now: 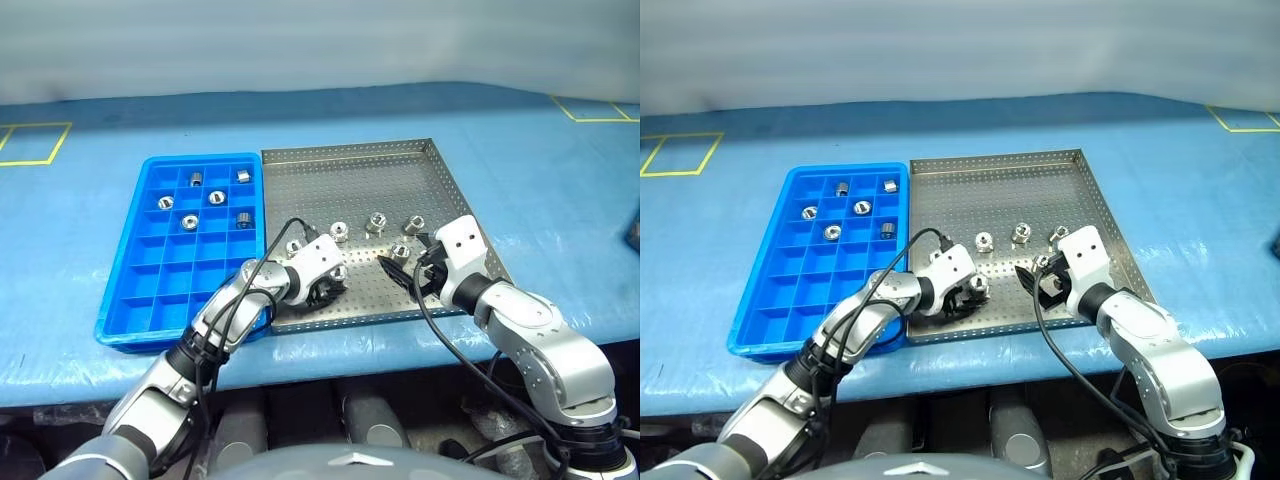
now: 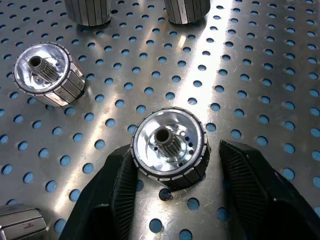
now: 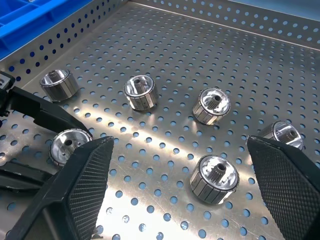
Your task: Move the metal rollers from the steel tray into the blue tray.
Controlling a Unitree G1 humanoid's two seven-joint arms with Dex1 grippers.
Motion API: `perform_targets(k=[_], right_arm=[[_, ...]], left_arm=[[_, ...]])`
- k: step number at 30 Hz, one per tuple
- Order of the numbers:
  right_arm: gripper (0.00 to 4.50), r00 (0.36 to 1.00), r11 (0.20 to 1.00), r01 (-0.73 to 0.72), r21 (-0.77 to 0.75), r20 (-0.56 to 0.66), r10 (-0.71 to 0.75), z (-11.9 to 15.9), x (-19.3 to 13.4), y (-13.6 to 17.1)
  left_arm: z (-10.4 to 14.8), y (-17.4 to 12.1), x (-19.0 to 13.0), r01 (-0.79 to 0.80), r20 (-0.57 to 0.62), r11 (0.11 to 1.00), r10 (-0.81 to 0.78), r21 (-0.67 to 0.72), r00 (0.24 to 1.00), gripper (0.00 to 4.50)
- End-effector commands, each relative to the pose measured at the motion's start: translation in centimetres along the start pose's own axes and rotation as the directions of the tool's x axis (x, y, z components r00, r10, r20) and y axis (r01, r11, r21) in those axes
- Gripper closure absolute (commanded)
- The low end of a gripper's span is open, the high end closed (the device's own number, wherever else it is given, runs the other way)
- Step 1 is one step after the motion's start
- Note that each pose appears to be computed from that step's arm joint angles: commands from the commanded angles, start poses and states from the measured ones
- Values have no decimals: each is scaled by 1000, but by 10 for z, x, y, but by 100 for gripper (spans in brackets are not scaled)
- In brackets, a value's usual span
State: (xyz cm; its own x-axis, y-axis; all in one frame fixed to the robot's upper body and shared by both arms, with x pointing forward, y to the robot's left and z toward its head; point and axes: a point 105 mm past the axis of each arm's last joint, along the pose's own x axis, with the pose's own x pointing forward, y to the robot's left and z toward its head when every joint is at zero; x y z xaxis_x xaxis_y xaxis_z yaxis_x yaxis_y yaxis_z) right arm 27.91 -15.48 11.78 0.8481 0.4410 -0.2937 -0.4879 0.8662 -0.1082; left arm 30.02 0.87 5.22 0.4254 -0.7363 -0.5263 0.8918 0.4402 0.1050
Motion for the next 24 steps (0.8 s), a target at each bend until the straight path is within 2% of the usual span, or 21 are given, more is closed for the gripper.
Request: perform_targets(k=[1, 5, 8, 10, 18, 21, 24], right_arm=[[0, 999, 1000, -8, -28, 35, 9, 10, -1, 2], [0, 999, 999, -21, -34, 28, 22, 10, 1, 5], [0, 999, 999, -28, -34, 28, 29, 10, 3, 6], [0, 999, 999, -32, -34, 27, 33, 10, 3, 7], [0, 996, 996, -87, -24, -5, 87, 2, 7, 16], [0, 989, 989, -148, -24, -3, 148, 3, 6, 22], [0, 956, 957, -287, -35, 48, 288, 13, 1, 39]], left_arm=[[6, -1, -1, -3, 30, 1000, 3, -2, 1000, 153], [6, 0, -2, -7, 32, 1000, 8, -9, 999, 153], [6, 1, -2, -13, 38, 1000, 14, -23, 999, 210], [6, 2, -3, -15, 37, 1000, 16, -22, 999, 270], [19, 5, -12, -42, 99, 999, 45, -36, 994, 273], [40, 10, -30, -80, 197, 994, 92, -72, 976, 273], [58, 13, -54, -123, 286, 987, 148, -103, 947, 273]])
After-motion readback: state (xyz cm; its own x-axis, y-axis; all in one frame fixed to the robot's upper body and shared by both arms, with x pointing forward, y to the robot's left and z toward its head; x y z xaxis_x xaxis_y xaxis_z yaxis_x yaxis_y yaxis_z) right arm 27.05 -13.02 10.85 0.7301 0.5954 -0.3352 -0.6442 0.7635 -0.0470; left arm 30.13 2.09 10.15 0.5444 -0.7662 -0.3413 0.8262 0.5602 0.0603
